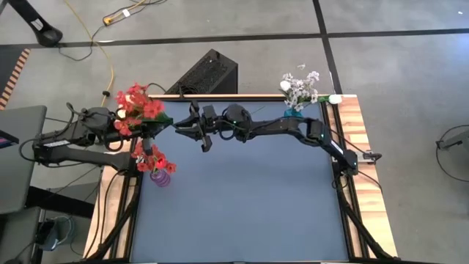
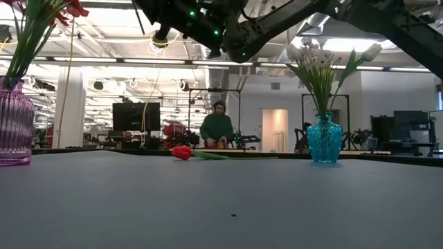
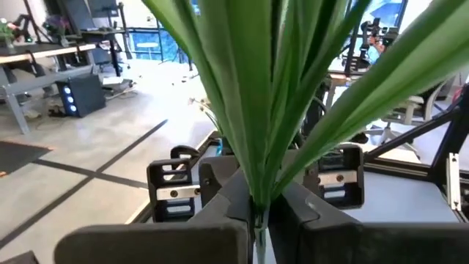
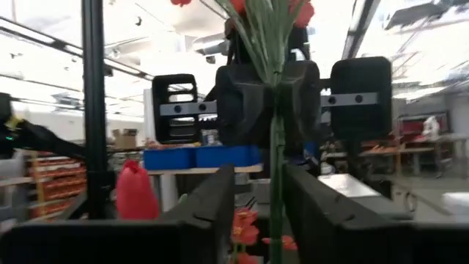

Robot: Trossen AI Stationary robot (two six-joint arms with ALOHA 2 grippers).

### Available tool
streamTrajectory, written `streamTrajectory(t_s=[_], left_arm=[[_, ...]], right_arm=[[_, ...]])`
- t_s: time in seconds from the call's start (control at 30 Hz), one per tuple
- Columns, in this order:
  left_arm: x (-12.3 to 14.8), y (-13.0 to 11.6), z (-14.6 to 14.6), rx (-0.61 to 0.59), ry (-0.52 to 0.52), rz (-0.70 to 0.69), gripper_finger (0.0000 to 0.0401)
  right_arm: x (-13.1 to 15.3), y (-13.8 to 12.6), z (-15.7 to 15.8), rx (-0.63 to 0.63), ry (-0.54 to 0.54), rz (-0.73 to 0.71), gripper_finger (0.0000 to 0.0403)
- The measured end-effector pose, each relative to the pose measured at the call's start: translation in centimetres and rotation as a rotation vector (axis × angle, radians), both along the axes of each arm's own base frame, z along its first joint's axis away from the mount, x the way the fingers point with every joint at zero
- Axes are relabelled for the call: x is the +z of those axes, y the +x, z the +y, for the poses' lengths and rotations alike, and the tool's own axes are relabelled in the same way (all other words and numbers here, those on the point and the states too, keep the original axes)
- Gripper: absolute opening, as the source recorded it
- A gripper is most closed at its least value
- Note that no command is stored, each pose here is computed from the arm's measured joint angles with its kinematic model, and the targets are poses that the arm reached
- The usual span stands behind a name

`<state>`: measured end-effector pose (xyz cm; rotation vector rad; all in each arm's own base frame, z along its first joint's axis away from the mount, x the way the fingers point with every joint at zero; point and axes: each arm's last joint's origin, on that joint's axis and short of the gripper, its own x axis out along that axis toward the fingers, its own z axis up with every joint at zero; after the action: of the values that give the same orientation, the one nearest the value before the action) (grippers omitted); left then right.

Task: Sort flowers into vase by color
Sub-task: Put the red flowers into the purple vase

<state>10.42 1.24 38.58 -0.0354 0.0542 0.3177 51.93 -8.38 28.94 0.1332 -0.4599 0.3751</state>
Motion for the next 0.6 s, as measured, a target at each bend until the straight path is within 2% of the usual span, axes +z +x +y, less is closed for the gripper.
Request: streamTrajectory(t_s=[0.2, 0.3, 0.47, 0.6], left_arm=[[0.5, -0.7, 0.0, 0.01, -0.011, 0.013, 0.0003], [2.0, -2.6, 0.2, 0.111, -0.018, 0.029, 0.0003], [3.6, -6.2, 0.1, 0.156, -0.108, 0.053, 0.0003], [2.2, -7.8, 0.1, 0.185, -0.206, 0.162, 0.0003]], right_arm=[[0.4, -0.7, -1.4, 0.173, -0.026, 0.055, 0.0204], [0.5, -1.4, -2.7, 0.318, -0.02, 0.106, 0.0222], [0.4, -2.2, -4.5, 0.461, -0.004, 0.205, 0.0225], [0.3, -2.2, -4.5, 0.478, -0.005, 0.217, 0.0218]])
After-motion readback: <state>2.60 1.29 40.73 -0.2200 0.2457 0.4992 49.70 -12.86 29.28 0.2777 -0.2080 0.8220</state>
